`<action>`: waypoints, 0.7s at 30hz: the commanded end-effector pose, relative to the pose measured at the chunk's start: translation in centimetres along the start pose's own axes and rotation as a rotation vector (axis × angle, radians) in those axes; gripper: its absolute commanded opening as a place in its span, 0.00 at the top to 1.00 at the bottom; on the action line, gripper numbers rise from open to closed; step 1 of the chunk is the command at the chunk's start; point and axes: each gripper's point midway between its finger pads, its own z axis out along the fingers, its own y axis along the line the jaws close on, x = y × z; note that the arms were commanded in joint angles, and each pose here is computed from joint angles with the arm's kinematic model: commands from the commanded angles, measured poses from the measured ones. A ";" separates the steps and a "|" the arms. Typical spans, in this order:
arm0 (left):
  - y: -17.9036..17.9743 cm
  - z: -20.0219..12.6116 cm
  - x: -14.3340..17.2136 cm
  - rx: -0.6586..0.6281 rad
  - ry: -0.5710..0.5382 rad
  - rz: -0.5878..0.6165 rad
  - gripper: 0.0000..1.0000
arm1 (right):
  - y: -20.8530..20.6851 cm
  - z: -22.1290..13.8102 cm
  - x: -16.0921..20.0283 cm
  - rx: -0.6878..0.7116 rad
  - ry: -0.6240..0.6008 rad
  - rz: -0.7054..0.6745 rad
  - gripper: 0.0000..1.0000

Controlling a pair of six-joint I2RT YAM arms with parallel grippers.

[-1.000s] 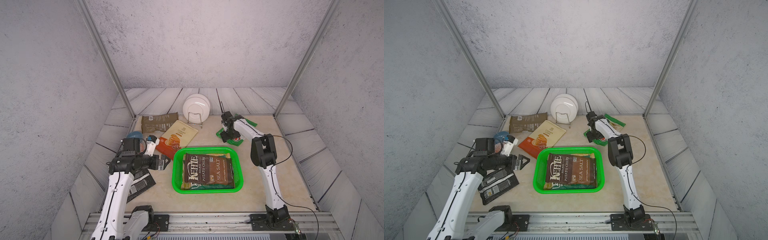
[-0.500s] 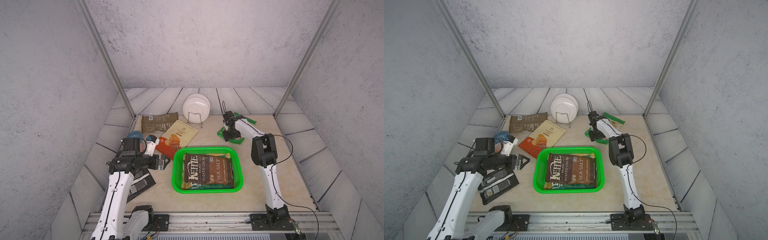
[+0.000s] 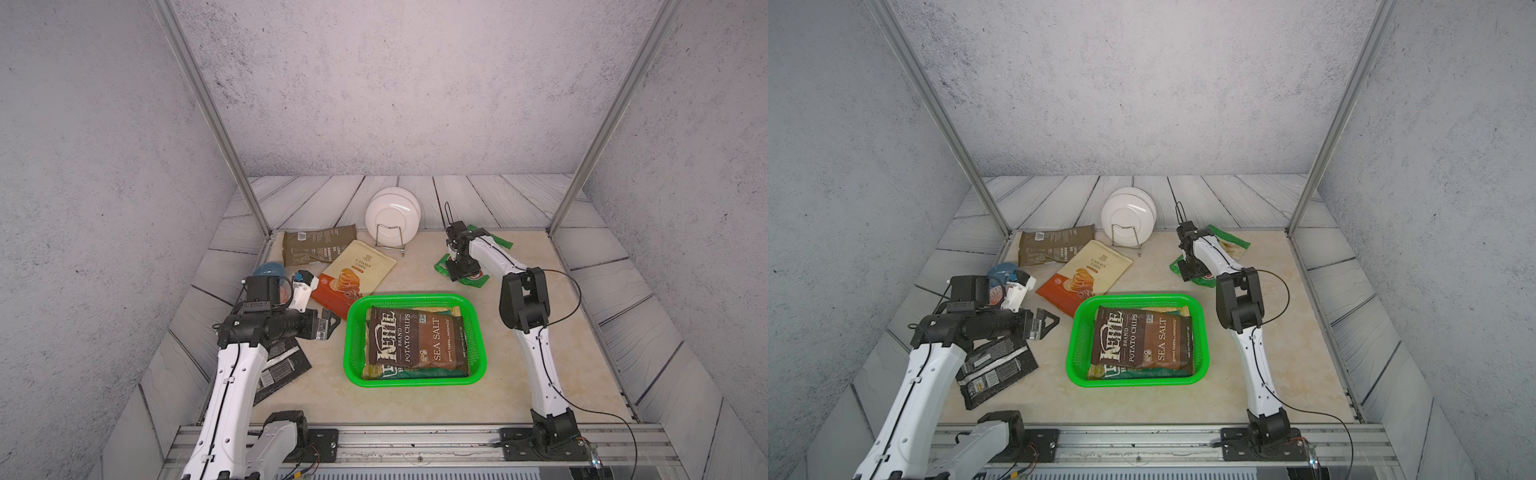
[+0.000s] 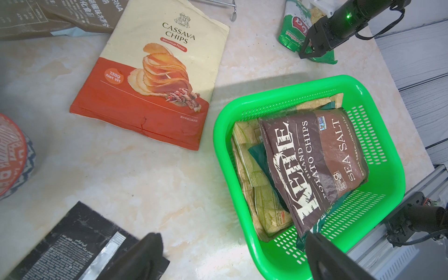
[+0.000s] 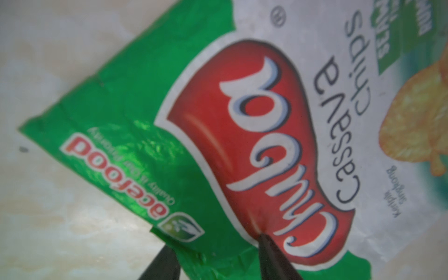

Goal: Put the potato chips into the basket
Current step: Pick up the potato chip from the center of the board.

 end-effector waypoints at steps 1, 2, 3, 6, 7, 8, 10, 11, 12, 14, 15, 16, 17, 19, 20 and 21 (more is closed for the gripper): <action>0.3 0.1 0.0 -0.007 0.001 -0.004 0.01 | 0.2 1.9 1.8 -0.011 0.081 0.014 0.61; 0.3 0.1 0.0 -0.008 0.001 -0.005 0.02 | 0.0 1.6 1.7 -0.010 0.072 0.017 0.68; 0.3 0.1 0.0 -0.008 0.002 -0.006 0.01 | 0.0 1.3 1.5 -0.011 0.060 0.019 0.73; 0.4 0.2 0.0 -0.009 0.004 -0.008 0.02 | -0.1 -0.4 0.8 -0.016 0.008 0.024 0.92; 0.4 0.2 0.0 -0.010 0.004 -0.008 0.02 | -0.1 -1.2 0.6 -0.020 -0.011 0.023 0.97; 0.4 0.2 0.0 -0.009 0.004 -0.010 0.02 | -0.1 -2.0 0.3 -0.023 -0.030 0.023 1.00; 0.4 0.2 0.0 -0.008 0.005 -0.008 0.01 | -0.4 -3.7 0.0 -0.020 -0.066 0.026 1.00; 0.4 0.2 0.1 -0.006 0.006 -0.009 0.02 | -0.6 -4.9 -0.3 -0.016 -0.090 0.028 1.00; 0.4 0.2 0.0 -0.007 0.005 -0.010 0.01 | -0.7 -5.8 -0.4 -0.014 -0.109 0.032 1.00; 0.4 0.2 0.0 -0.007 0.005 -0.009 0.02 | -1.0 -7.7 -0.6 -0.019 -0.149 0.042 1.00; 0.4 0.2 0.0 -0.006 0.003 -0.009 0.01 | -1.0 -8.5 -0.7 -0.025 -0.166 0.046 1.00; 0.4 0.2 0.0 -0.006 0.004 -0.009 0.02 | -1.0 -9.4 -0.8 -0.035 -0.181 0.052 1.00; 0.3 0.2 0.0 -0.005 0.003 -0.007 0.02 | -0.9 -10.3 -0.7 -0.047 -0.195 0.057 1.00; 0.4 0.1 0.0 -0.008 0.001 -0.008 0.02 | -0.8 -11.6 -0.7 -0.064 -0.222 0.070 1.00; 0.3 0.1 0.0 -0.009 0.001 -0.007 0.02 | -0.7 -12.2 -0.7 -0.075 -0.232 0.073 1.00; 0.3 0.1 0.0 -0.009 0.001 -0.007 0.01 | -0.6 -12.8 -0.7 -0.082 -0.245 0.076 1.00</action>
